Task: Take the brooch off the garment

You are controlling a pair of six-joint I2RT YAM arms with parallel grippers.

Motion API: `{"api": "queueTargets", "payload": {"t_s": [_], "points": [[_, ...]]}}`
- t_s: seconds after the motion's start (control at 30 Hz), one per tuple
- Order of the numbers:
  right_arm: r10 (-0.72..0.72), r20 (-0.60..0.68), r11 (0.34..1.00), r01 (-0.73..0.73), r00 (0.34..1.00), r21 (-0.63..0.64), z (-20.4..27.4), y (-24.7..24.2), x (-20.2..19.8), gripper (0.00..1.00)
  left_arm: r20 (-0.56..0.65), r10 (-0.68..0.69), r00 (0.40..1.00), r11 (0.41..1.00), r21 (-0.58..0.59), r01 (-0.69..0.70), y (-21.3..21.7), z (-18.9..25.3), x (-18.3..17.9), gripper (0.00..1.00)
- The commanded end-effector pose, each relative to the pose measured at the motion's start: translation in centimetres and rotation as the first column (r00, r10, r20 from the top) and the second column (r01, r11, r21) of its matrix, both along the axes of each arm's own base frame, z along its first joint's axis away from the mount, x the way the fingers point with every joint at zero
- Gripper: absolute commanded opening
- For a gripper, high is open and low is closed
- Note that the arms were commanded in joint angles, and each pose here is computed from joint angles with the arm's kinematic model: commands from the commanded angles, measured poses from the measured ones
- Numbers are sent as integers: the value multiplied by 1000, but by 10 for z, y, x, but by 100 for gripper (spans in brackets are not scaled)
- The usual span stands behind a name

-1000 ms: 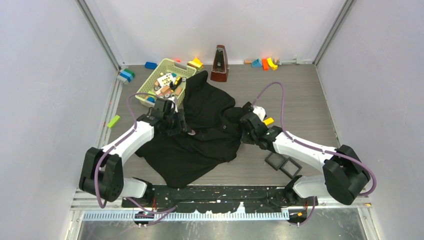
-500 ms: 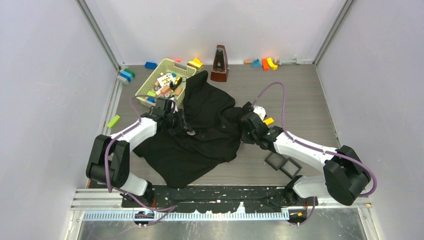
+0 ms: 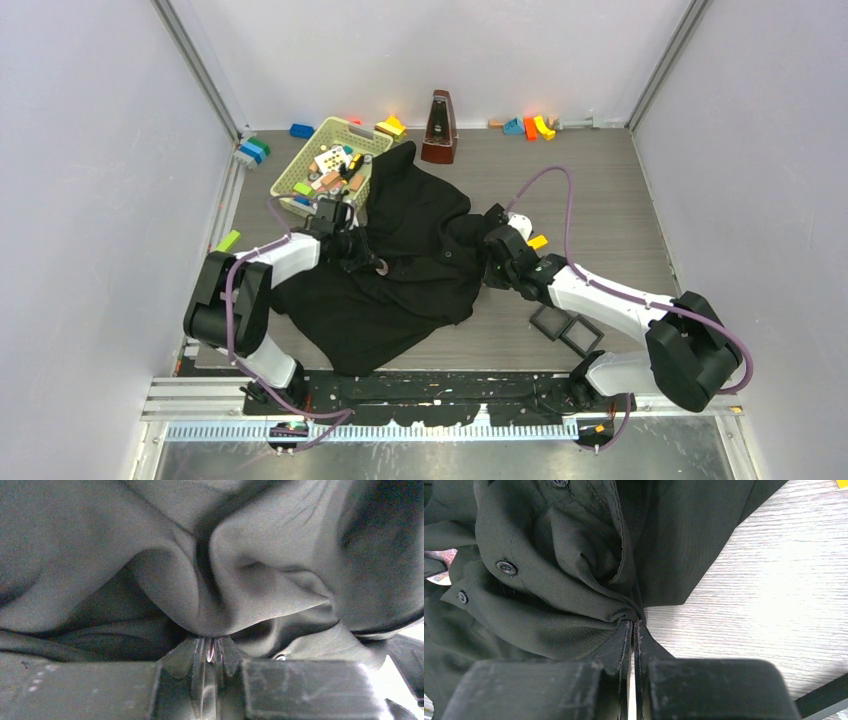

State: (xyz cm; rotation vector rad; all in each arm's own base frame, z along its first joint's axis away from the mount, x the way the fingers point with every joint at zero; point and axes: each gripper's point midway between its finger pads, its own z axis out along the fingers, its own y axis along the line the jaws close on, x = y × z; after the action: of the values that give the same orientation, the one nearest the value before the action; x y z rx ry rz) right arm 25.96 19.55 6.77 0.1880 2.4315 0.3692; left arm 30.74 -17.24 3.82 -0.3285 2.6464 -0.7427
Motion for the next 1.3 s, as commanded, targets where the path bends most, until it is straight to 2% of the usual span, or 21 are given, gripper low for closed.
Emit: {"api": "queueTargets", "payload": {"t_s": [0.0, 0.1, 0.27, 0.4, 0.53, 0.6, 0.67, 0.7, 0.73, 0.8, 1.0, 1.17, 1.27], "points": [[-3, 61, 999, 0, 998, 43, 16, 3, 9, 1, 90, 7, 996, 1000, -14, -6, 1, 13, 14, 6], [-3, 57, 999, 1, 998, 42, 14, 2, 9, 1, 140, 15, 990, 1000, 22, -18, 9, 26, 15, 0], [-9, 53, 999, 7, 999, 34, 12, -1, 10, 1, 205, 10, 979, 997, 71, -25, 21, 52, 10, 0], [-19, 55, 999, 18, 998, 33, 13, -4, 14, 1, 262, -6, 965, 997, 73, -14, 24, 80, 3, 0], [-19, 61, 999, 16, 998, 45, 18, -5, 17, 2, 312, -66, 948, 998, 45, 54, 17, 104, -5, 0], [-9, 62, 999, 6, 998, 53, 21, -4, 18, 7, 343, -101, 934, 994, 8, 105, 9, 117, -9, 0], [2, 63, 998, -6, 998, 61, 25, -2, 19, 20, 400, -130, 907, 987, -31, 156, -1, 133, -11, 0], [7, 60, 998, -10, 998, 63, 27, -2, 18, 36, 432, -131, 892, 986, -38, 163, -3, 139, -11, 0], [8, 71, 997, -13, 997, 72, 33, -1, 19, 46, 458, -133, 879, 984, -42, 170, -5, 144, -11, 0], [13, 83, 997, -19, 996, 76, 42, -2, 19, 56, 509, -148, 848, 978, -54, 203, -12, 154, -14, 0], [15, 139, 996, -27, 990, 88, 75, -7, 19, 73, 598, -266, 756, 947, 16, 321, -44, 171, -24, 0], [109, 189, 984, -134, 976, 121, 100, 4, 14, 75, 650, -323, 688, 917, 35, 398, -68, 183, -31, 0], [244, 252, 930, -300, 936, 212, 123, 30, 1, 72, 660, -351, 664, 886, 5, 464, -79, 188, -36, 0]]}}
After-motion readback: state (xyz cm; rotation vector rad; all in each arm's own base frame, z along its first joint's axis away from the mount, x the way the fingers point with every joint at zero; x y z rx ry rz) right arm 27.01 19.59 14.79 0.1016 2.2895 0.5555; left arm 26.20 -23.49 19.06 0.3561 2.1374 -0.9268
